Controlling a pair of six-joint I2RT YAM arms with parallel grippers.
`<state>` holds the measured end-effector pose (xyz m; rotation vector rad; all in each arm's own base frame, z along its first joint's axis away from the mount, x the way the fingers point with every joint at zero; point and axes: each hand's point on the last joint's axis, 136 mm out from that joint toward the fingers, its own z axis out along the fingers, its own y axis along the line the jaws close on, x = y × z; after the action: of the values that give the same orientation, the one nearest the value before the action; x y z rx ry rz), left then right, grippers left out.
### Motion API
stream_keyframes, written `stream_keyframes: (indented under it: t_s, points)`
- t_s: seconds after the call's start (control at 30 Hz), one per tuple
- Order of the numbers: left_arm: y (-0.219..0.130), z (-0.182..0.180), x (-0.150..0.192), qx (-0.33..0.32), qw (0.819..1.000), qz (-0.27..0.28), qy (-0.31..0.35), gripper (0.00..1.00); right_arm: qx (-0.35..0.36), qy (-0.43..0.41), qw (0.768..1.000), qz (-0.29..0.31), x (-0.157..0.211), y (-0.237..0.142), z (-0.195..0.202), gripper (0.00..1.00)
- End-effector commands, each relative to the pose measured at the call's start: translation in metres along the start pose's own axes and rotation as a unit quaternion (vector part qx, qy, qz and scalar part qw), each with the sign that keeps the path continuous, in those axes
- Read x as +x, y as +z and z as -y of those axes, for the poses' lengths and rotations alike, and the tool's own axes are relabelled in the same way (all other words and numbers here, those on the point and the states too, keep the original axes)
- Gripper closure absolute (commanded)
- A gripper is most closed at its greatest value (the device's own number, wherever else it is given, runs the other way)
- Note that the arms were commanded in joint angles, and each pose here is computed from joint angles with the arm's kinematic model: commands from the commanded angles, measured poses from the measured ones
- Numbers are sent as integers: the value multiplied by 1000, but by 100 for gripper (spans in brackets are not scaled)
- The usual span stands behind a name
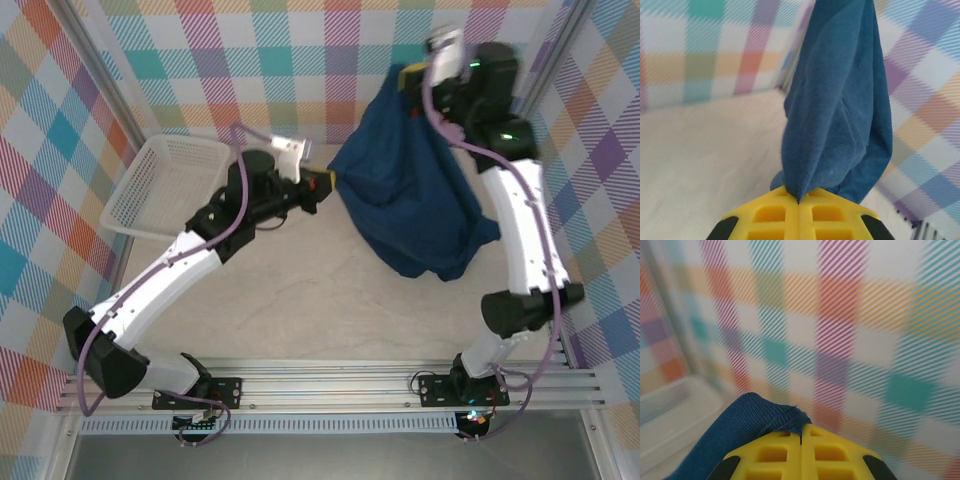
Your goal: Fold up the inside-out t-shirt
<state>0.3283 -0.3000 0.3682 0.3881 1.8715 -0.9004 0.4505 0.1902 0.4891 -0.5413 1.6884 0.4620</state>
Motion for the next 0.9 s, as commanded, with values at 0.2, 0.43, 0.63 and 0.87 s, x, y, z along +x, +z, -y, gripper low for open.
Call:
stream_keyframes:
  t_s: [0.2, 0.43, 0.63, 0.87]
  points:
    - [-7, -86, 201, -92, 971, -111, -189, 100, -121, 124, 933, -316, 270, 100, -95, 71]
    - [-30, -109, 248, -147, 960, -161, -175, 100, -112, 107, 909, -387, 355, 21, -138, 54]
    - [-39, -116, 256, -164, 958, -172, -160, 100, -84, 34, 904, -418, 400, 8, -143, 44]
    - [-44, -118, 254, -175, 957, -172, -156, 100, -64, 7, 895, -442, 434, 28, -134, 52]
